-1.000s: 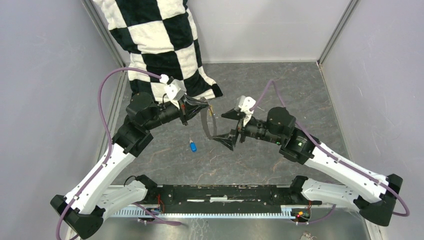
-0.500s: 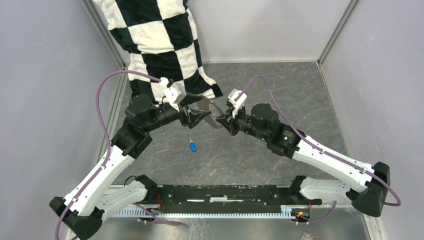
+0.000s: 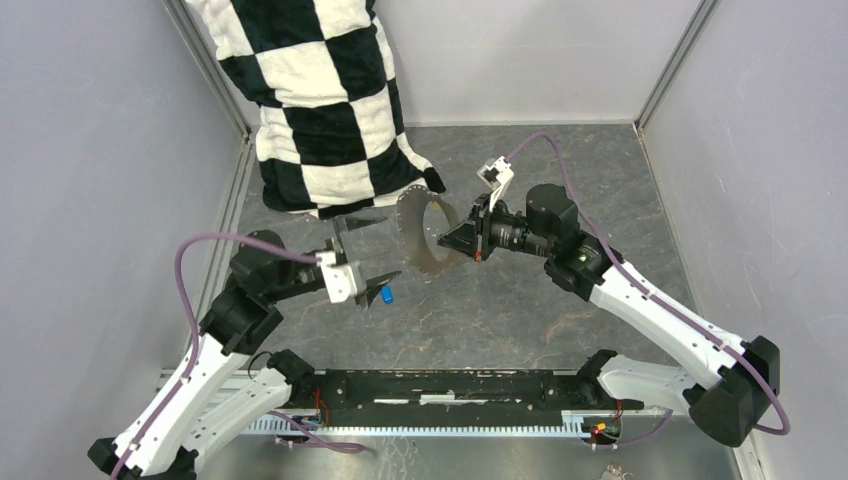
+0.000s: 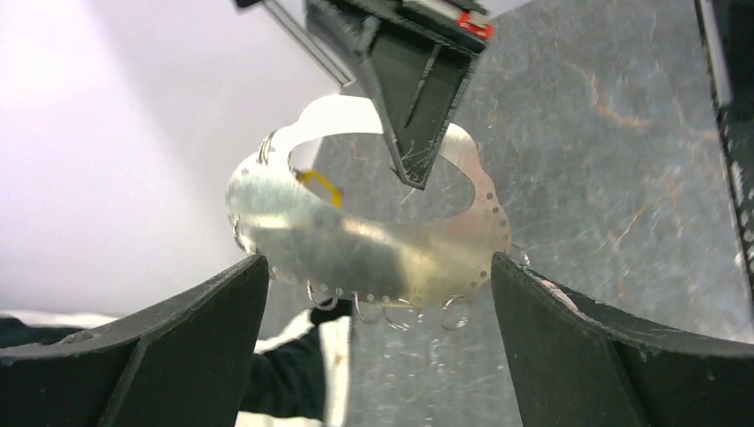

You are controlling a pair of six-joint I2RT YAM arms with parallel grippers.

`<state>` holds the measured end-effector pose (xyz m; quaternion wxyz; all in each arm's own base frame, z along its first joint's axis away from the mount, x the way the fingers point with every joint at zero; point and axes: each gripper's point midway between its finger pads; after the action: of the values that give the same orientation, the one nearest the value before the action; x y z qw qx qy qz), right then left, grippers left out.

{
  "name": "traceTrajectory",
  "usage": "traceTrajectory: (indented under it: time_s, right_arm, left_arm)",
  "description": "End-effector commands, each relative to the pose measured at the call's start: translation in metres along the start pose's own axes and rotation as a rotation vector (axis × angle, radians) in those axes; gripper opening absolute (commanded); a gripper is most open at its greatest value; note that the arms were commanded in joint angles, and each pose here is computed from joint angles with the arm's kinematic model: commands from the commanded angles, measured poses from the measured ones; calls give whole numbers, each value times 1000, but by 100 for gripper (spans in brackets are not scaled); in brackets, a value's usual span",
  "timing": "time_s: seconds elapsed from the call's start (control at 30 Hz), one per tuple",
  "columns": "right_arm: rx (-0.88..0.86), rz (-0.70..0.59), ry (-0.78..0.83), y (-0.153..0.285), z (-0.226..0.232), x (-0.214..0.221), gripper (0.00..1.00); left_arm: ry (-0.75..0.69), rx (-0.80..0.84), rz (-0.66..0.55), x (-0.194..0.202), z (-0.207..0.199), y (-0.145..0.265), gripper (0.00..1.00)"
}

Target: Put the keys on the keyring

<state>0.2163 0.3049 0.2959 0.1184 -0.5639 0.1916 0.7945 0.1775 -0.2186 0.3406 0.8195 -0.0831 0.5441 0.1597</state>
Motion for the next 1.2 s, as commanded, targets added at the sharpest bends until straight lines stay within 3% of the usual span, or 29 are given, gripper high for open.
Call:
traceTrajectory:
  time_s: [0.0,0.2,0.37,0.67,0.97,1.17]
  right_arm:
    - [-176,-56,-120,0,30,-29,0]
    - [-233,-73,-196,-3,34,-41,0]
    - [-257,-66,-249,-5,36,-40,0]
    - [-295,-31,-332,-9,39,-29,0]
    - [-296,21,-372,-9,39,-14,0]
    - [-295,33,-392,-9,38,-8,0]
  left_arm:
    - [-329,130,-47,5,-25,7,100]
    - [-608,290,-48,30,-52,10,100]
    - [-862,325,-83,37,-56,7,100]
    - [-1228,228,-221,34,-54,-6,97]
    - [-1485,120,-227,31,-41,-12,69]
    - [-1530,127,-244,32,-43,-15,51]
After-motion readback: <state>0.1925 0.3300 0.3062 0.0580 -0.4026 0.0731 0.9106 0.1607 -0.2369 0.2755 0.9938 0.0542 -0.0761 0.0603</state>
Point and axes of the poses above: each gripper's point midway between its finger pads, its own y axis back along the fingers, its own z axis along the line the jaws close on, x = y × z, and after that the axes turned 11 degrees about y, right-handed
